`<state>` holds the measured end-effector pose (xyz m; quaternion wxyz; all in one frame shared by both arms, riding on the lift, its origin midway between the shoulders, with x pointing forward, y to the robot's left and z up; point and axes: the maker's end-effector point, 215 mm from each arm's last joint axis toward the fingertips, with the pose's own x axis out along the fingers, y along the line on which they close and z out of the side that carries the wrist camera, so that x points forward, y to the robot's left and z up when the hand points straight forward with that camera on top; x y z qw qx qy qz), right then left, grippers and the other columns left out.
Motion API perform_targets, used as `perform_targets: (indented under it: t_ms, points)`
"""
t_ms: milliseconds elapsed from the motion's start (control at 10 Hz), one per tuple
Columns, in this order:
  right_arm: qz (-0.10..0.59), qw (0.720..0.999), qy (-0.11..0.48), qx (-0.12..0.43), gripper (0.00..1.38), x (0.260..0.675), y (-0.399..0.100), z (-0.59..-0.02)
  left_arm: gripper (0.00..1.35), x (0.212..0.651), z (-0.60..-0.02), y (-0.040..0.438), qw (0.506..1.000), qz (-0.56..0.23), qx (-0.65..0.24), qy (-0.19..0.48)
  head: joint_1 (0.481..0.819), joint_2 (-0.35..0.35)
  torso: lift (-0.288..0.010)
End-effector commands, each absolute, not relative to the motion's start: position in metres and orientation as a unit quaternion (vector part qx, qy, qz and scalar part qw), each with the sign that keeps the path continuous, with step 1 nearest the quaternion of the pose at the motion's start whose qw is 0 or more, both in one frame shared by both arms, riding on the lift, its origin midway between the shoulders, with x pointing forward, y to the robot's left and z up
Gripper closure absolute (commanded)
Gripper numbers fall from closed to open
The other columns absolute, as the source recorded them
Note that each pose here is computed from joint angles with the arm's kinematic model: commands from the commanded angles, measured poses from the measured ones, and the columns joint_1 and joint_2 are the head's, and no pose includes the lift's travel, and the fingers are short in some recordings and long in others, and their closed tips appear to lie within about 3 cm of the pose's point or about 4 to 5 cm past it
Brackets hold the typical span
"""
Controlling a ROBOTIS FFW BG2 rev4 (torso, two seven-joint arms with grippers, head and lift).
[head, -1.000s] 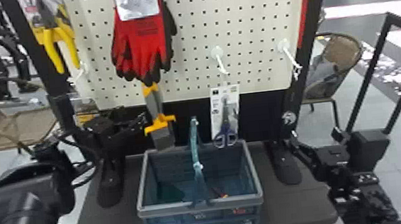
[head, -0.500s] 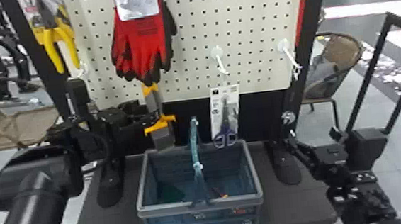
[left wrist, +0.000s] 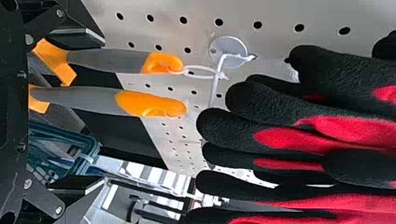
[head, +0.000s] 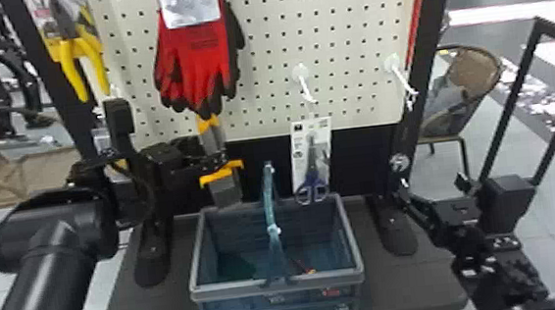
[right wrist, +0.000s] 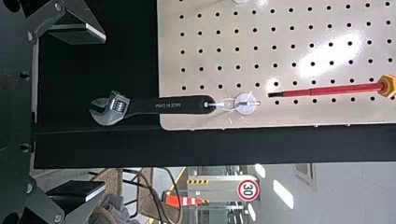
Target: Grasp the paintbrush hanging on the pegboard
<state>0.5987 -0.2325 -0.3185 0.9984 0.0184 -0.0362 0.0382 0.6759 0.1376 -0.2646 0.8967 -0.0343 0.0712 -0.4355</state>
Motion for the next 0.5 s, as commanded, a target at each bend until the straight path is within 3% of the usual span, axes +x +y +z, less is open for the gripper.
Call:
perform_targets:
  t_ms: [0, 200, 300, 400]
  points:
    - [0.04, 0.998, -0.038, 0.018, 0.18, 0.601, -0.232, -0.316, 0.25, 0.678, -0.262, 0.128, 0.893, -0.444, -0.033, 0.068, 0.549, 0.0, -0.1]
    - [0.043, 0.998, -0.038, 0.017, 0.18, 0.602, -0.231, -0.316, 0.26, 0.677, -0.266, 0.118, 0.886, -0.457, -0.026, 0.076, 0.549, 0.0, -0.1]
    - [0.044, 0.998, -0.037, 0.017, 0.18, 0.602, -0.231, -0.317, 0.34, 0.677, -0.268, 0.115, 0.883, -0.461, -0.021, 0.079, 0.549, 0.0, -0.1]
    - [0.046, 0.998, -0.037, 0.017, 0.18, 0.601, -0.23, -0.317, 0.65, 0.677, -0.269, 0.115, 0.882, -0.463, -0.015, 0.083, 0.549, 0.0, -0.1]
